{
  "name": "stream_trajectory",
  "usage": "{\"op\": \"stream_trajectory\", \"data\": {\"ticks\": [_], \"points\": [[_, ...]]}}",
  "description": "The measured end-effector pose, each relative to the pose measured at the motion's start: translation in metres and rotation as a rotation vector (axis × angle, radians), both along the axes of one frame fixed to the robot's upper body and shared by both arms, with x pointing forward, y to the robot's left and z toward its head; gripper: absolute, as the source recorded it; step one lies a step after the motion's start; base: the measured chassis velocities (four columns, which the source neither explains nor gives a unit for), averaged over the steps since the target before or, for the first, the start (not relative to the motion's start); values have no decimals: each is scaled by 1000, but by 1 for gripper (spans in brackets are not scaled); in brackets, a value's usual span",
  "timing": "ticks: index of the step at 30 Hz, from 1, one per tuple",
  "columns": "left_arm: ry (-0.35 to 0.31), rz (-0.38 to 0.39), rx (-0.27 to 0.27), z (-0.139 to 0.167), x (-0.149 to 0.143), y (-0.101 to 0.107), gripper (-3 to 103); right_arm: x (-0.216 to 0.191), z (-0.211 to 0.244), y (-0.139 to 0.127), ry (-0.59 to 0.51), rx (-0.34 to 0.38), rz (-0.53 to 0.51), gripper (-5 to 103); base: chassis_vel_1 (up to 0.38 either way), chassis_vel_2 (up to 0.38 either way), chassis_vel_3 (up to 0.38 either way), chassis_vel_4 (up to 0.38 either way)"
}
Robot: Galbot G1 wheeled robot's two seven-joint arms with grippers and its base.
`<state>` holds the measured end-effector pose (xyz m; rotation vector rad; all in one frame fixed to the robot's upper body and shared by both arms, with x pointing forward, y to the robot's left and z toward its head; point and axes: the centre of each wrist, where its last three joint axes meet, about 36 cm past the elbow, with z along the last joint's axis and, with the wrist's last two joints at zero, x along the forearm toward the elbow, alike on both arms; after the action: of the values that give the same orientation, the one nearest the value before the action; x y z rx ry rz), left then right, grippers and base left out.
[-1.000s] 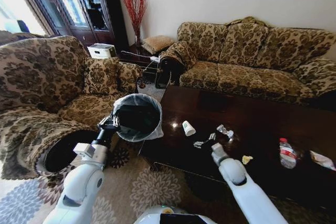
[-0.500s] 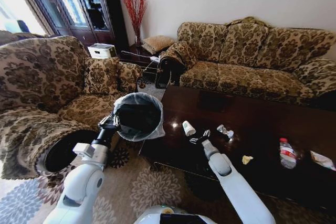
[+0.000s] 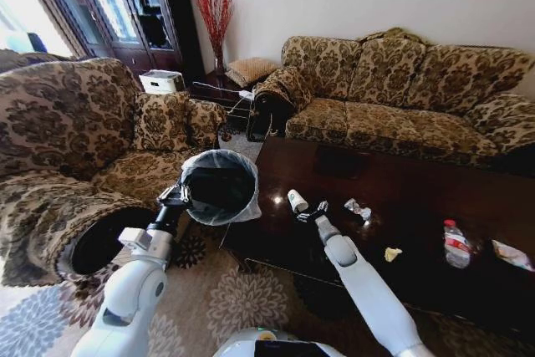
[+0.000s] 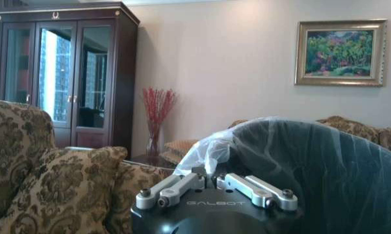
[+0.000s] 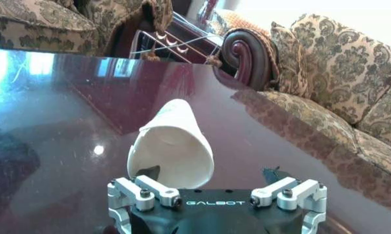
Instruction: Move to the front of the table and place the trash on the table into the trash bin.
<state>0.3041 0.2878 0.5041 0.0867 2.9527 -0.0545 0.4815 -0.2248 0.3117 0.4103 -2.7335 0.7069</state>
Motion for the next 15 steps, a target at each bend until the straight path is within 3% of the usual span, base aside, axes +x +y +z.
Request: {"op": "stream_trajectory", "data": {"ticks": [15], "points": [[6, -7, -4, -7, 3, 1, 3, -5, 11, 13, 0, 45, 33, 100, 0, 0, 0, 0]]}}
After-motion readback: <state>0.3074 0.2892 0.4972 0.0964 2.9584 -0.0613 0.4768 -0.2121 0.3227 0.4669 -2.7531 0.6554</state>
